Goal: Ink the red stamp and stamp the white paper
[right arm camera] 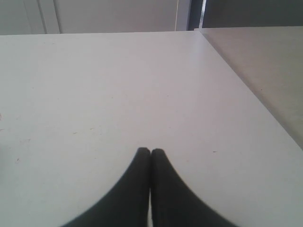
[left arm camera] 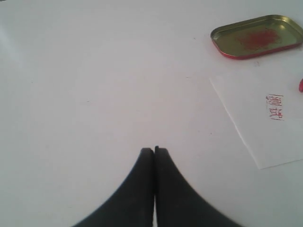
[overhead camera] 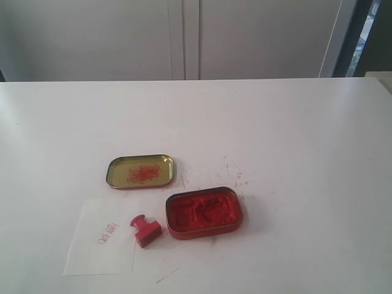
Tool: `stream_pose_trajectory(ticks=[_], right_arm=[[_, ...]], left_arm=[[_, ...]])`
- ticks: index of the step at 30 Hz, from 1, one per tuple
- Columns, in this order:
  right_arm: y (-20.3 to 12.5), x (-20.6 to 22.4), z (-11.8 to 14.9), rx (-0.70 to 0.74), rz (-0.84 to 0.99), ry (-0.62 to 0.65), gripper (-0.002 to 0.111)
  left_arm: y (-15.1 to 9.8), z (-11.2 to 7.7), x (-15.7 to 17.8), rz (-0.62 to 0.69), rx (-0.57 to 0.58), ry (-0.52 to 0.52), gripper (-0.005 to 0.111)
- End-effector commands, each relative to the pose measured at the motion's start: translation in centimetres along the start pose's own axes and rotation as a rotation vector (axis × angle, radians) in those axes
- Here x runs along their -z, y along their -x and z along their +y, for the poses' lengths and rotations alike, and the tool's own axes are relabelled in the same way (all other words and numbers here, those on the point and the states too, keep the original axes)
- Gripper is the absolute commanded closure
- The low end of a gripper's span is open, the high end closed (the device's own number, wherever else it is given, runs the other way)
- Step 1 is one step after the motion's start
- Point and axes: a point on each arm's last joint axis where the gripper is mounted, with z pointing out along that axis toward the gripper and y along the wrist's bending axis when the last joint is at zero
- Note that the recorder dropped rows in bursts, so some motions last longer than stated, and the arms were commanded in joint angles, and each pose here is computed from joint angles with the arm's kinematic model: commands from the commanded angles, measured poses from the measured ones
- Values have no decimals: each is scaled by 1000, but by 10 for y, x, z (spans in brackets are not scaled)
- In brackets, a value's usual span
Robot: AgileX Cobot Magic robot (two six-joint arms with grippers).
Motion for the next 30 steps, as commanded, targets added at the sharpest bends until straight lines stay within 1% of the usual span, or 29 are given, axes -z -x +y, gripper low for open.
stream_pose_trajectory(ticks=[1, 9, 30], right_arm=[[0, 0, 0, 0, -13, 4, 108], [0, 0, 0, 0, -13, 4, 108], [0, 0, 0, 0, -13, 4, 108]], left_arm=[[-1, 2, -1, -8, 39, 30, 107], [-2, 7, 0, 2, 115, 79, 107], [-2, 7, 0, 2, 106, 76, 107]])
